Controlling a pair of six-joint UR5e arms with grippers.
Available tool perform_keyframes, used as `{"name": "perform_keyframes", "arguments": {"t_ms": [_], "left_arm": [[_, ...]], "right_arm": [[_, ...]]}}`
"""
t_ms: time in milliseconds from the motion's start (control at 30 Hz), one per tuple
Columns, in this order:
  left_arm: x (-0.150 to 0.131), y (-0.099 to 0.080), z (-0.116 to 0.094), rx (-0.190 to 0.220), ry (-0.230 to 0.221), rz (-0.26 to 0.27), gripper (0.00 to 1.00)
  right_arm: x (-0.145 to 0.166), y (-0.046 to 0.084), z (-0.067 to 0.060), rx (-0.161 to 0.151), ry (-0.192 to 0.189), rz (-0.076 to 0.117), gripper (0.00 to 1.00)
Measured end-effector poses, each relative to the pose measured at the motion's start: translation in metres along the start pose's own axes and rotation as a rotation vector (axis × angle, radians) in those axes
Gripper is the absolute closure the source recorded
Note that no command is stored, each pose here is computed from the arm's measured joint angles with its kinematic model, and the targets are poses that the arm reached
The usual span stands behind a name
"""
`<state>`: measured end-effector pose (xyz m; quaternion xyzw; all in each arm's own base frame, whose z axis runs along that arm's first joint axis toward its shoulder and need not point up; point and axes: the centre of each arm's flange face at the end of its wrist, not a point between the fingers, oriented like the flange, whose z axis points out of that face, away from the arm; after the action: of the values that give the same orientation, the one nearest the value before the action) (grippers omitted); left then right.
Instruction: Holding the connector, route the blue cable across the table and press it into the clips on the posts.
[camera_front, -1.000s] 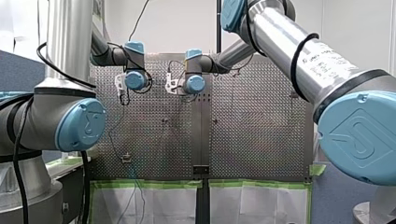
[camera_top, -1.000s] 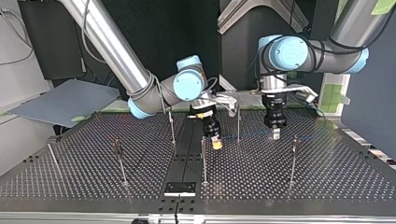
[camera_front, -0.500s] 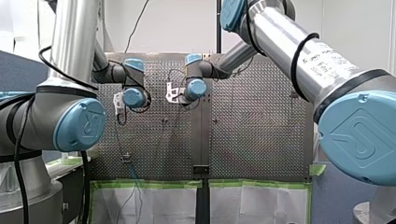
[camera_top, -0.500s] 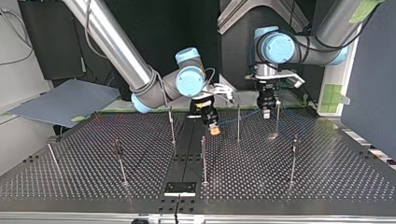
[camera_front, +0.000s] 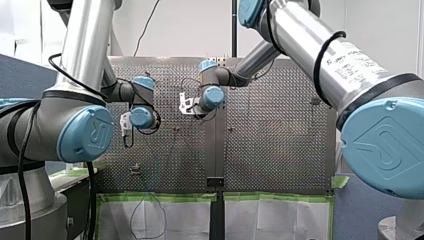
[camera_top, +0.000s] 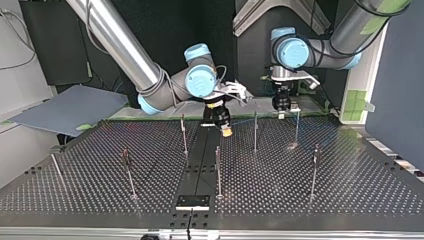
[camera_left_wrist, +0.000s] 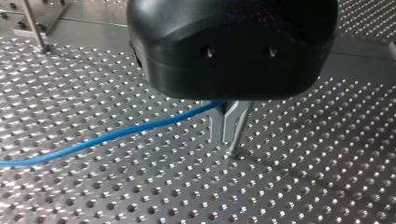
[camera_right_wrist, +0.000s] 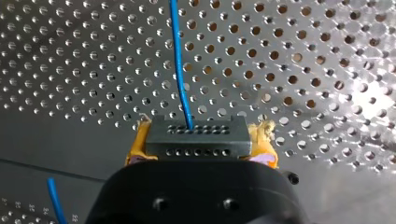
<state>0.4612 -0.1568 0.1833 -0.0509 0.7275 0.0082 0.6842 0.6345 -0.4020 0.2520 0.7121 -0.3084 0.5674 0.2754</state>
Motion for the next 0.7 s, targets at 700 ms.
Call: {"name": "perform_keyframes", "arguments": {"t_ms": [700], "left_arm": [[0.012,-0.009,0.013,0.081,-0.039,-0.048,1.00]], "right_arm": [[-0.040,0.006,-0.017,-0.006,-0.075,-0.010,1.00]]}}
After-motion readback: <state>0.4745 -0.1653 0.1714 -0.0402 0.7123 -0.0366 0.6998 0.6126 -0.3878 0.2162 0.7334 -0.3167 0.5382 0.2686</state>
